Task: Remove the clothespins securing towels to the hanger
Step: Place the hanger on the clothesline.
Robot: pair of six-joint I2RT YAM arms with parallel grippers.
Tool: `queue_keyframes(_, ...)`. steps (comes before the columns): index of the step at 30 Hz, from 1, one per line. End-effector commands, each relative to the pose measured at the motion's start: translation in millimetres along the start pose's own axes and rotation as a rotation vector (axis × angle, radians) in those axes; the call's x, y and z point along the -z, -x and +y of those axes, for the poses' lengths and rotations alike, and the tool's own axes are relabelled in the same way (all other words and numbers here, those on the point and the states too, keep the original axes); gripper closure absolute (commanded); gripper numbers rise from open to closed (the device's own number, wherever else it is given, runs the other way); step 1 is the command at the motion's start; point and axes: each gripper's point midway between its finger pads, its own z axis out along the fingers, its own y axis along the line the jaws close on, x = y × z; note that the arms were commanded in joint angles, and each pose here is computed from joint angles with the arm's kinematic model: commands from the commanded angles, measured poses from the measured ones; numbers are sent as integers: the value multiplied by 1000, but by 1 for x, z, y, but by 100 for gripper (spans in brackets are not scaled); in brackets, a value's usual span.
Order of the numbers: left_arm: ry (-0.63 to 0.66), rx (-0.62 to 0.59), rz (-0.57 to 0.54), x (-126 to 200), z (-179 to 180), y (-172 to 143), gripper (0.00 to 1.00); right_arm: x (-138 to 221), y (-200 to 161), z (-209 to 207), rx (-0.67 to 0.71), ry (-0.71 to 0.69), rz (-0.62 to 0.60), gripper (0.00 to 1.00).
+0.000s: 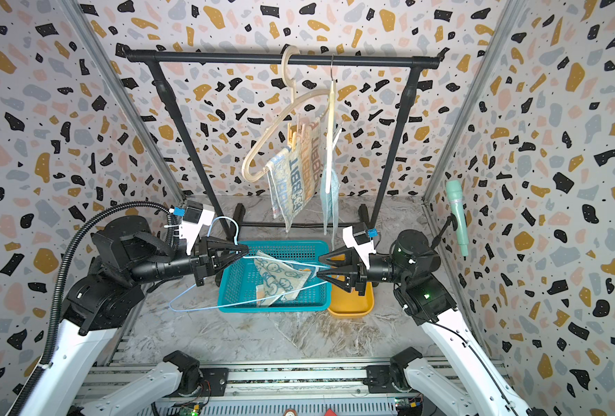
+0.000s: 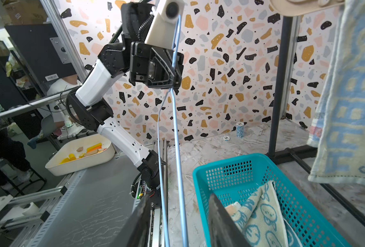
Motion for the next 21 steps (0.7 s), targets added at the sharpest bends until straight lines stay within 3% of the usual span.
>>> queue_keyframes(1, -44, -23, -26, -3, -5, 8, 100, 2, 2, 11, 35, 46, -8, 68)
queue_keyframes(10, -43, -19, -27, -6, -2, 7, 100, 1, 3, 7, 32, 42, -13, 100)
queue_keyframes(14, -19, -16, -35, -5, 2, 8, 100, 0, 4, 7, 29, 42, -22, 100)
queue_keyframes(18, 20, -7, -61, -4, 7, 14, 67, 0, 8, 8, 28, 48, -40, 100)
queue_keyframes(21, 46, 3, -102, -1, 9, 23, 56, -2, 13, 6, 24, 39, -56, 100)
